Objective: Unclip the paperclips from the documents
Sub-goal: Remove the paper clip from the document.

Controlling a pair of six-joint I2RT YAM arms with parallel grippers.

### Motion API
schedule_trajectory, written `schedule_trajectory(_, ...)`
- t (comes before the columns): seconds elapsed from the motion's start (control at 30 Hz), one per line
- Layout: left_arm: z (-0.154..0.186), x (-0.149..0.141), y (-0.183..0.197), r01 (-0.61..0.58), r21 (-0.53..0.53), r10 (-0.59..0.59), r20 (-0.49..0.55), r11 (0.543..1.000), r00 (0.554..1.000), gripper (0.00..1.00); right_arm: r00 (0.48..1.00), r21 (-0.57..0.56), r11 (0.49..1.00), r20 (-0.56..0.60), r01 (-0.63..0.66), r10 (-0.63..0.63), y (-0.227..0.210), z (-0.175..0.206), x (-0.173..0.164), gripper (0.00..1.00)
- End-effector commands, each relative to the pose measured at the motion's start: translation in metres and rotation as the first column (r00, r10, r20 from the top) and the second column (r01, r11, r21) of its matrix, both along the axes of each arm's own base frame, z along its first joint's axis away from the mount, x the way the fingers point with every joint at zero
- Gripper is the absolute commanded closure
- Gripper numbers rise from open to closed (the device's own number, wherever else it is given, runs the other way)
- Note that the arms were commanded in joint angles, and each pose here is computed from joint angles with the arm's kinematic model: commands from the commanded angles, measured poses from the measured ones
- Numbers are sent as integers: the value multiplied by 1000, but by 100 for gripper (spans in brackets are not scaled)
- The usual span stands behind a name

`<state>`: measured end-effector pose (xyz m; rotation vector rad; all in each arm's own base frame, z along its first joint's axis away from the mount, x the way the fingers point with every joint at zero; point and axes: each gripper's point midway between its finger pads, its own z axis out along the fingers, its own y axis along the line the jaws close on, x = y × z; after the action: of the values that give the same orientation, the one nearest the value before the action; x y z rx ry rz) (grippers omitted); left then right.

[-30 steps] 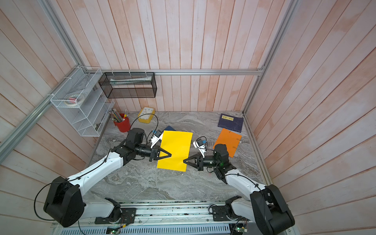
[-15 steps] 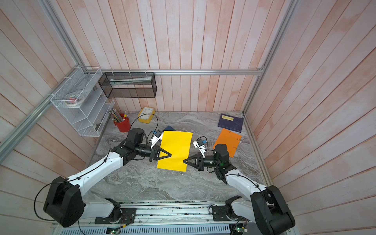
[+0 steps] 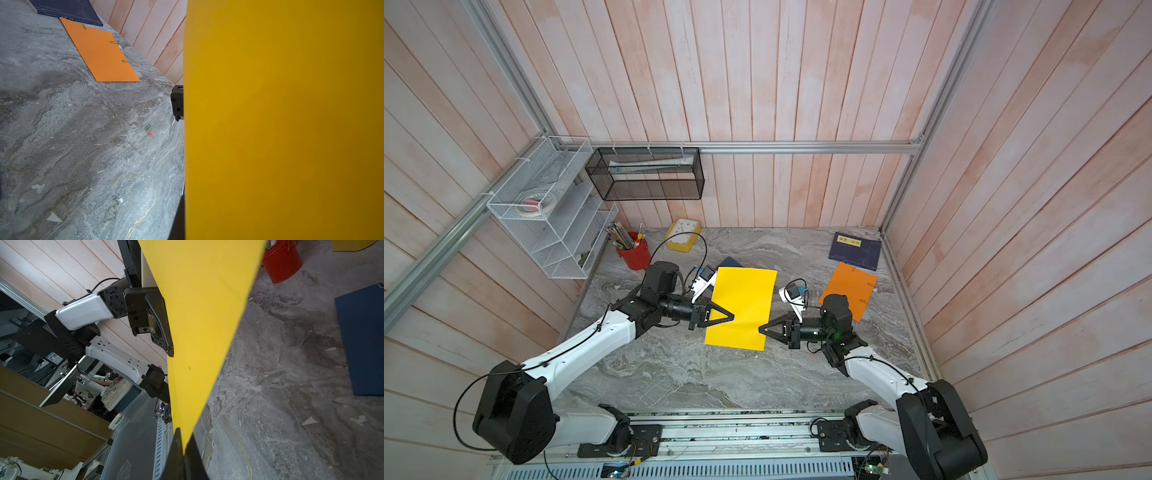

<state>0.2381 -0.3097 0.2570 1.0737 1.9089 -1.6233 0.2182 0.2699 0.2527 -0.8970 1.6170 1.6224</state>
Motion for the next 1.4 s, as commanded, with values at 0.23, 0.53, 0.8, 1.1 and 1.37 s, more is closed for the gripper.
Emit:
schedule_trajectory(0.23, 2, -1, 1, -17, 4, 17, 7, 1000, 1000, 76, 1000, 22, 1000, 16, -1, 0, -3, 9, 2, 100)
schedule_trajectory(0.53, -4, -11, 5, -23, -2, 23, -27, 1000, 999, 69, 999, 54, 998, 18, 45, -46, -17, 22, 13, 100)
schedule_trajectory(0.8, -16, -18, 7, -25, -11, 25, -75, 1000, 997, 69, 998, 63, 997, 22, 53, -54, -20, 28, 22, 100)
schedule_trajectory(1.1, -29, -22, 6, -18, 17, 19, -99, 1000, 995, 69, 998, 63, 996, 16, 57, -59, -19, 28, 26, 100)
schedule_trajectory(1.37, -35, -23, 5, -16, 34, 20, -110, 999, 994, 72, 998, 63, 996, 20, 59, -61, -20, 30, 27, 100)
